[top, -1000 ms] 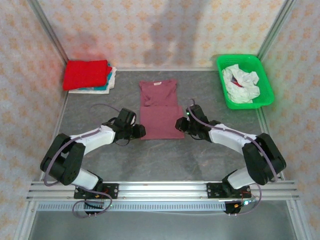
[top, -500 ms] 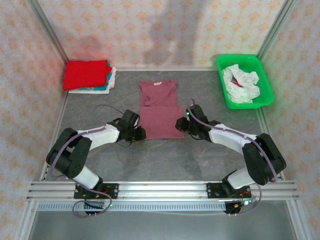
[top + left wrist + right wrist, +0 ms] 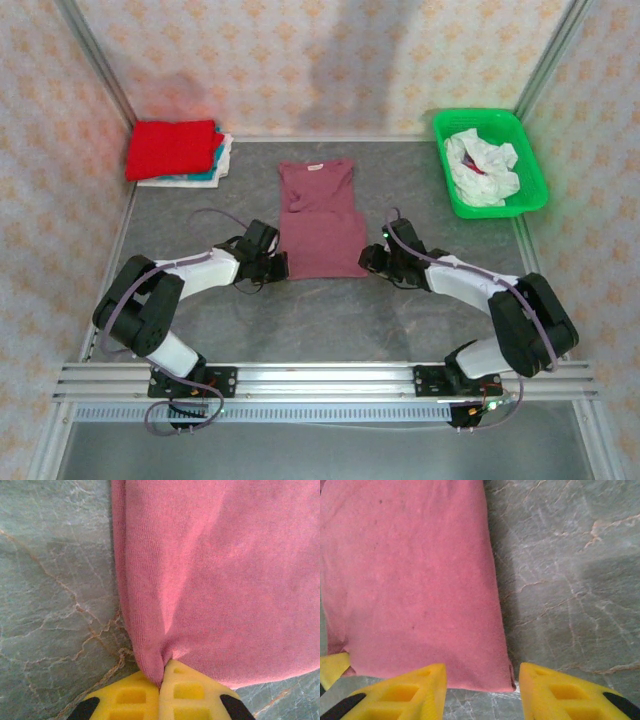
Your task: Fold and stack the t-shirts
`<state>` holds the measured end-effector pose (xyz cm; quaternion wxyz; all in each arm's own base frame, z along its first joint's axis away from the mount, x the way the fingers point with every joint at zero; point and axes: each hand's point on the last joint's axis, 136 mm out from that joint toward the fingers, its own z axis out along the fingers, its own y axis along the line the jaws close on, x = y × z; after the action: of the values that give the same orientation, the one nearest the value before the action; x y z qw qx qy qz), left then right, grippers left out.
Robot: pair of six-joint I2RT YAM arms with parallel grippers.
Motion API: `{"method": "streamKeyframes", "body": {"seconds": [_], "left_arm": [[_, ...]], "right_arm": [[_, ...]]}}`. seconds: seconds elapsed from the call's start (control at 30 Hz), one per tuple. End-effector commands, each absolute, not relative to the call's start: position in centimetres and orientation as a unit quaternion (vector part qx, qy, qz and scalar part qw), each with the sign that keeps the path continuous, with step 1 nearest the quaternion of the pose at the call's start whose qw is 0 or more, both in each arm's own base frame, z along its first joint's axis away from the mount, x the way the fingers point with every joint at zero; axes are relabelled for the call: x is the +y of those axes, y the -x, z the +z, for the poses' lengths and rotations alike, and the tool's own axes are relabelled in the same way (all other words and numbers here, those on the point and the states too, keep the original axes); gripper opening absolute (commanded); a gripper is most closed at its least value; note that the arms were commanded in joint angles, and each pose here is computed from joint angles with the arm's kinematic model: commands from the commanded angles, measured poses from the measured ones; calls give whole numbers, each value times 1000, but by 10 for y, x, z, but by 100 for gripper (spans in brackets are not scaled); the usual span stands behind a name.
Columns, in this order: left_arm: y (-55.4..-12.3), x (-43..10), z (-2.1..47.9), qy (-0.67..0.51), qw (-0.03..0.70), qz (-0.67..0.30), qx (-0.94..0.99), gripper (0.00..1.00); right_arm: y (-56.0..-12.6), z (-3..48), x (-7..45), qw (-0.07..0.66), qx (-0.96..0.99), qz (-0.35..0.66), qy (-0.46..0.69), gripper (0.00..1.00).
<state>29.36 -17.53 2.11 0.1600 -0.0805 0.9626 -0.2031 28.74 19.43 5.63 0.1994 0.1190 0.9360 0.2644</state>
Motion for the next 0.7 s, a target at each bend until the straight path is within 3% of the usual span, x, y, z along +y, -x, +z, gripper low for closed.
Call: {"method": "streamKeyframes", "body": {"seconds": [0.0,0.3,0.67], "left_arm": [[-298,-173,23,70,170,-186,965,0],[-297,-172,25,70,174,-186,964,0],[-295,-167,33,75,189,-183,962,0]], "right_arm": [[-284,49,204,176,936,284,-112,43],[-290,33,224,156,936,303,-87,42],[-296,51,226,178,930,307,-95,4]]}}
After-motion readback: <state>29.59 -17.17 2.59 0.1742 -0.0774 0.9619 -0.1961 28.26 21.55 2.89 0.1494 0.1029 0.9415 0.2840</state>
